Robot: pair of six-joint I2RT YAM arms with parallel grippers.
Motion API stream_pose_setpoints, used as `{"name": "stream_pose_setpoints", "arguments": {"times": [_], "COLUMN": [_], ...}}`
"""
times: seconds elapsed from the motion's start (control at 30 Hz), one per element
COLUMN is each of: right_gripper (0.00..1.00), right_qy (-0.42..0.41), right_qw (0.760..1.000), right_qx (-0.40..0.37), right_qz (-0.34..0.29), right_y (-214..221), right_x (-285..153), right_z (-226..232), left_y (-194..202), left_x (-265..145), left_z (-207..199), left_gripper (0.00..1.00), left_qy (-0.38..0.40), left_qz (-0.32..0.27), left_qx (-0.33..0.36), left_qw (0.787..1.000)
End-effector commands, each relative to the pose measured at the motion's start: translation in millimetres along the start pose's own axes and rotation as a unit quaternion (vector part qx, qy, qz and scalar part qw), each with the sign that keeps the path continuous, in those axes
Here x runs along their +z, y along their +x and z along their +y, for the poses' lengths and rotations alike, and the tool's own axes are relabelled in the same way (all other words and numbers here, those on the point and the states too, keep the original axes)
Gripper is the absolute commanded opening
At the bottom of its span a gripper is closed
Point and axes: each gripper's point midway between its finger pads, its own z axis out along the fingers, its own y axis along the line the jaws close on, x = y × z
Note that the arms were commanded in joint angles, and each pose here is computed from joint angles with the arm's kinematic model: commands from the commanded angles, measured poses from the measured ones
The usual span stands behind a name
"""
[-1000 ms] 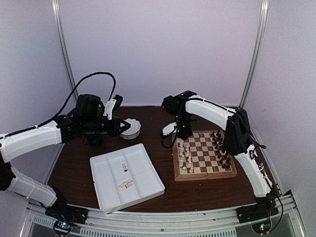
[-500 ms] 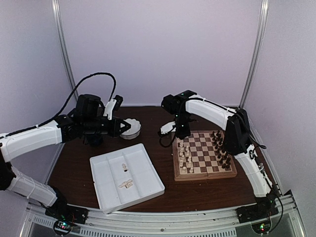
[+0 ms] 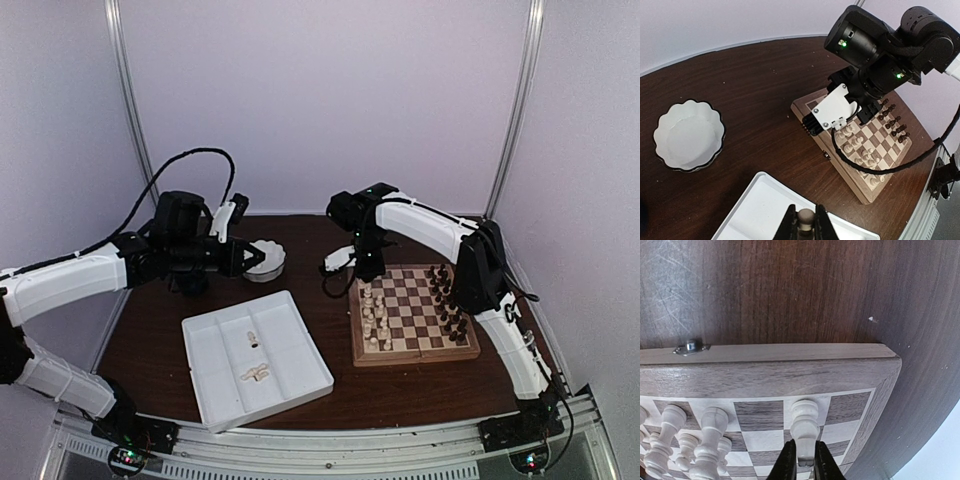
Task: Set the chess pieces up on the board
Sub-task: Place b1 in position.
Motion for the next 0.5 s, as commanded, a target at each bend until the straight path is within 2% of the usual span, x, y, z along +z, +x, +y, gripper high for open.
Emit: {"name": "stream_pose_setpoints", "arguments": {"times": [0.0,0.13,0.47], "right_gripper": [0.18,0.22,0.24], "right_qy": [0.008,0.012,0.008], "right_qw": [1.0,1.0,1.0], "right_qx": [-0.001,0.003,0.016], "right_qz": [0.0,-0.004,-0.001], "right_y": [-2.4,-2.2,6.1], "right_x": [-2.5,-5.9,-10.8], "right_z": [-3.1,-4.9,-5.5], "left_y": [-18.6,-18.6,-19.4], "left_x": [-1.1,-0.4,0.6], "left_z": [-4.2,-3.8,-2.8], "left_gripper": [0.0,0.0,0.0], "left_qy": [0.014,0.016,0.024], "left_qz": [-0.024,-0.023,-0.025], "left_qx": [-0.002,-0.004,-0.008], "left_qw": [1.0,1.0,0.999]}}
